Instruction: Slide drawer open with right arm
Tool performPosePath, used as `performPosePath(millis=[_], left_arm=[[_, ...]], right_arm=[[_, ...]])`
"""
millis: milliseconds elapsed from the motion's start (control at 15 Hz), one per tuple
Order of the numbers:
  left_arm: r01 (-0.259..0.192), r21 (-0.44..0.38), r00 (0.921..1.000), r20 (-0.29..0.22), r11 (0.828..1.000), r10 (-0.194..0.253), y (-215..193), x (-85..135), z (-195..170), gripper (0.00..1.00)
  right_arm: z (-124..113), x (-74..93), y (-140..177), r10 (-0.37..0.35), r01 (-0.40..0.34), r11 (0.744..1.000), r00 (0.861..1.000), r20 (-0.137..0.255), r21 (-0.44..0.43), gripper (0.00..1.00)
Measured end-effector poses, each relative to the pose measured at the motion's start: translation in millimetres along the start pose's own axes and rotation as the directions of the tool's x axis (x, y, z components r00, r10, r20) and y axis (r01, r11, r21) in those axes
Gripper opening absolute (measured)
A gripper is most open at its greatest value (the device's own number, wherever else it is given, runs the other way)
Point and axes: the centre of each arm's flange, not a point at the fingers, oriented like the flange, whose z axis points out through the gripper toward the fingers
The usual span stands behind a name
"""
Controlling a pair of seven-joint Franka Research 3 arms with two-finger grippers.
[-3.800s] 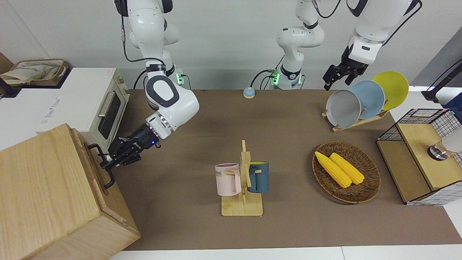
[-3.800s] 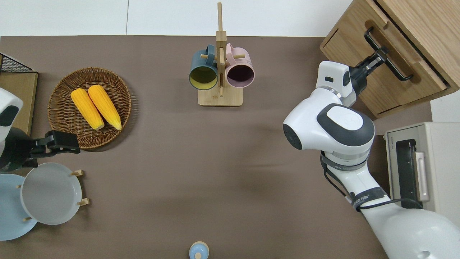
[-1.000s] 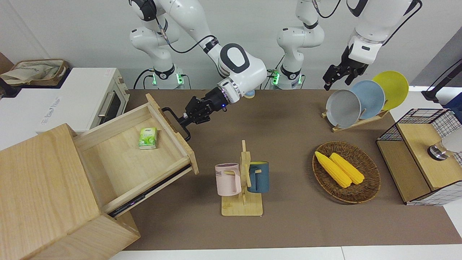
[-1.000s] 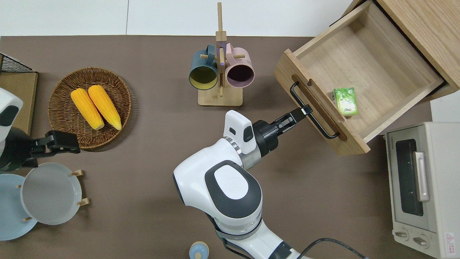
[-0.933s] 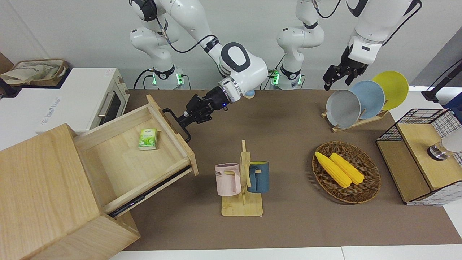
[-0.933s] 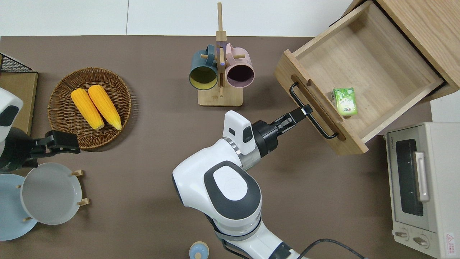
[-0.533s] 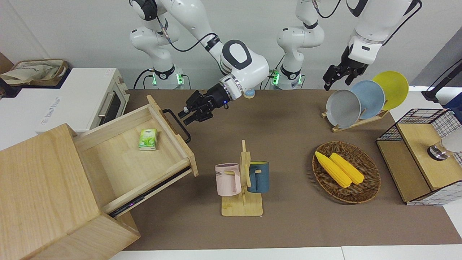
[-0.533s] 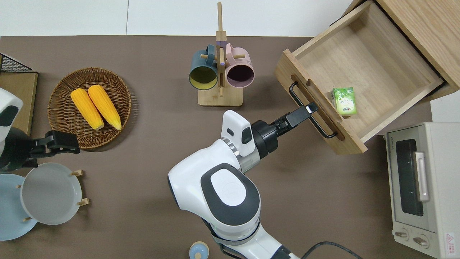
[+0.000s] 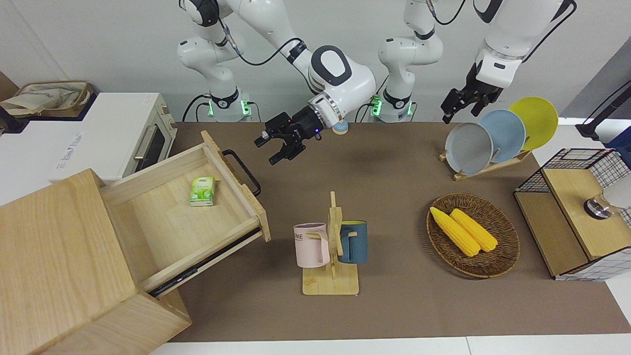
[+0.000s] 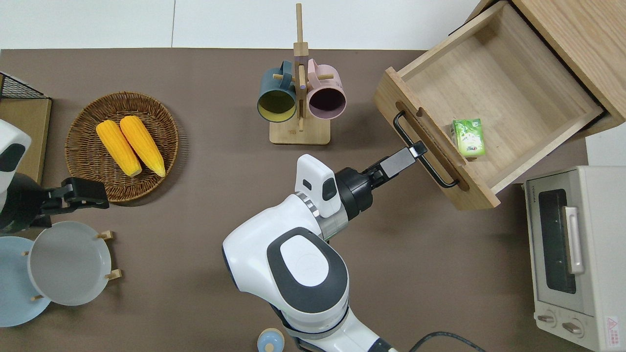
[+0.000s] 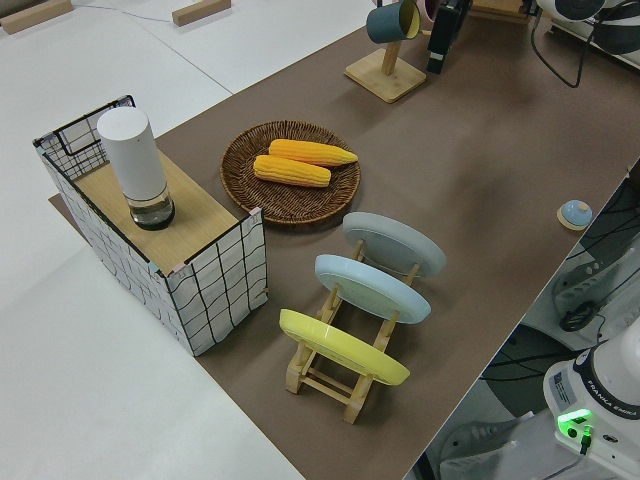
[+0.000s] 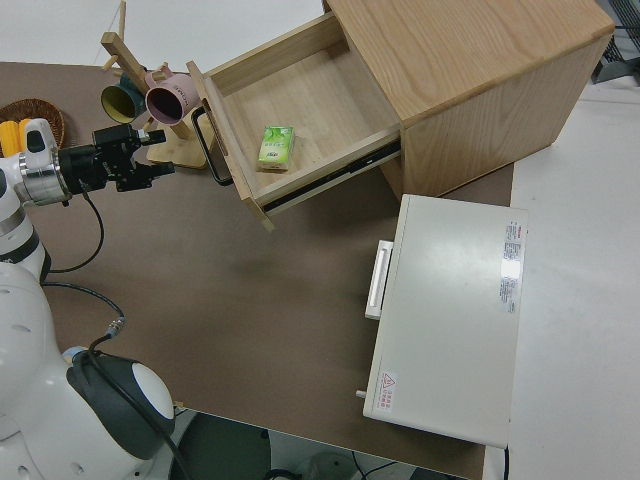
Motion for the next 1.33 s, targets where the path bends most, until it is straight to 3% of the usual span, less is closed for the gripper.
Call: performPosePath(millis=[267,333,533,733,933,1333], left_arm=[[0.0,0.0,1.0,0.0,1.0,0.0,0,0,0,1.0],[0.0,0.0,1.0,0.0,1.0,0.0,0,0,0,1.0],[0.0,0.0,1.0,0.0,1.0,0.0,0,0,0,1.0],[0.0,0.0,1.0,0.0,1.0,0.0,0,0,0,1.0],[0.0,0.0,1.0,0.0,1.0,0.0,0,0,0,1.0],[0.0,0.0,1.0,0.0,1.0,0.0,0,0,0,1.0]], right_arm=[[-21,-10.4,20,0.034,-0.041,0.978,0.999,0.039,0.205,0.99],[-23,-12.5,29,0.049,-0.06,0.964,0.998,0.05,0.261,0.99],[-12,-19.4,71,0.103,-0.147,0.887,0.987,0.124,0.437,0.99],[15,-27.5,113,0.14,-0.236,0.795,0.968,0.209,0.559,0.99],[42,-38.3,150,0.154,-0.313,0.662,0.946,0.285,0.681,0.99],[100,-76.8,226,0.131,-0.356,0.438,0.934,0.333,0.825,0.99]])
